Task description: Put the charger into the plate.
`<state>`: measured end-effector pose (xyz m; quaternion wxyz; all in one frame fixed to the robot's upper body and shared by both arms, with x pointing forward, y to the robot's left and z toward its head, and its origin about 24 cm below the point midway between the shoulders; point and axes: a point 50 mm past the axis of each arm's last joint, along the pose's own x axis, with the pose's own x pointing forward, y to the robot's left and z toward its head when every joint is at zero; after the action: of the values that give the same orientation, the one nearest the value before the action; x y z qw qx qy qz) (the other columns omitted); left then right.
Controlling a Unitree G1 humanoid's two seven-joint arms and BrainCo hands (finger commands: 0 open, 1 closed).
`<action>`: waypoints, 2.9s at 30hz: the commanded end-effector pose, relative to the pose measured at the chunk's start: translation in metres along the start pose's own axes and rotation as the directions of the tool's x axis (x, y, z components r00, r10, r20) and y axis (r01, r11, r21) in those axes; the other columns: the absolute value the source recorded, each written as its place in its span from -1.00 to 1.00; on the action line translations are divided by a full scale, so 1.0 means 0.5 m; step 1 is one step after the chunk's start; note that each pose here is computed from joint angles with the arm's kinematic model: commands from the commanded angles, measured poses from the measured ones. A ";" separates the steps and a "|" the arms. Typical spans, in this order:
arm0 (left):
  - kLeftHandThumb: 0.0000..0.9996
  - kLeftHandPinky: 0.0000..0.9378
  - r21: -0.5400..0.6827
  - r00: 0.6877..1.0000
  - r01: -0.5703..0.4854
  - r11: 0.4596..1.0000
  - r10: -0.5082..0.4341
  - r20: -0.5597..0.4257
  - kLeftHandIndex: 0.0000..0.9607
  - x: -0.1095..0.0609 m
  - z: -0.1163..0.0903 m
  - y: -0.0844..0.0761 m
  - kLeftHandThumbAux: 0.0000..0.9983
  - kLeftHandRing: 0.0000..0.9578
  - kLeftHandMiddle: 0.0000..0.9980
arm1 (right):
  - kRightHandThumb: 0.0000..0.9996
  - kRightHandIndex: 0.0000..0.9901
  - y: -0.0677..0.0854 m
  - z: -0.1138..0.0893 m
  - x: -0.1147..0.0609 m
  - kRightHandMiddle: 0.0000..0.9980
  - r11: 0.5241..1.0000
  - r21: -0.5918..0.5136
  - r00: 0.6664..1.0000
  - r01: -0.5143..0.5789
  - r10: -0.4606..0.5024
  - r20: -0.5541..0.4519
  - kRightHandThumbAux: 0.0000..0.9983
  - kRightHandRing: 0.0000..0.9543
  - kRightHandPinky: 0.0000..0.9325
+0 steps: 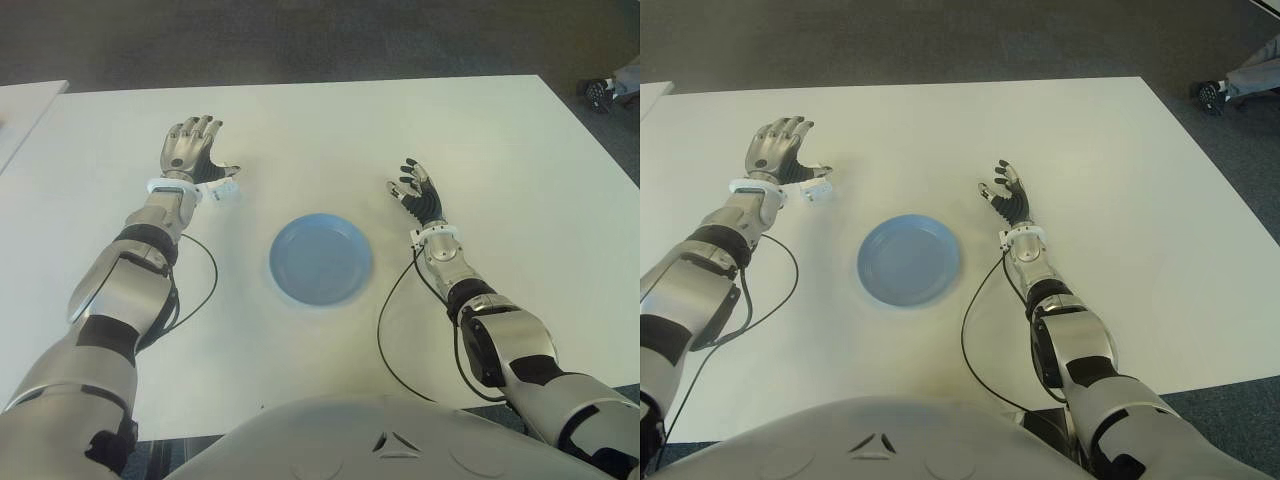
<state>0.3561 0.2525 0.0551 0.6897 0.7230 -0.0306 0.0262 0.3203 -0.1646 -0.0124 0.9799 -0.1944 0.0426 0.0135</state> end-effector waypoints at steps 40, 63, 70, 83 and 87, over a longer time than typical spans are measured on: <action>-1.00 -1.00 -0.121 0.934 0.354 0.927 -0.358 -0.012 -1.00 -0.063 0.006 -0.102 -0.01 -1.00 -1.00 | -0.84 -0.92 0.060 -0.088 -0.066 -0.50 0.983 -0.028 0.965 -0.180 0.170 -0.202 0.26 -0.46 -0.48; -1.00 -1.00 -0.423 0.856 0.437 0.794 -0.511 -0.075 -1.00 -0.081 0.003 -0.130 -0.13 -1.00 -1.00 | -0.91 -0.90 0.056 -0.090 -0.067 -0.49 0.982 -0.038 0.964 -0.186 0.175 -0.202 0.27 -0.47 -0.52; -1.00 -1.00 -0.497 0.843 0.426 0.756 -0.531 -0.086 -1.00 -0.084 0.001 -0.134 -0.14 -1.00 -1.00 | -0.90 -0.90 0.056 -0.090 -0.067 -0.48 0.982 -0.036 0.964 -0.185 0.174 -0.203 0.28 -0.46 -0.52; -0.99 -1.00 -0.648 0.826 0.357 0.673 -0.552 -0.117 -1.00 -0.090 -0.007 -0.139 -0.13 -1.00 -1.00 | -0.93 -0.87 0.057 -0.088 -0.068 -0.38 0.983 -0.032 0.966 -0.183 0.173 -0.191 0.35 -0.40 -0.52; -0.99 -1.00 -0.647 0.832 0.354 0.676 -0.543 -0.112 -1.00 -0.090 -0.007 -0.138 -0.13 -1.00 -1.00 | -0.94 -0.88 0.057 -0.088 -0.068 -0.37 0.983 -0.024 0.966 -0.181 0.173 -0.191 0.36 -0.39 -0.54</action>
<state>0.3361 0.2580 0.0087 0.8708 0.4510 0.1935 -0.0287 0.3191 -0.1656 -0.0125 0.9756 -0.2142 0.0386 0.0294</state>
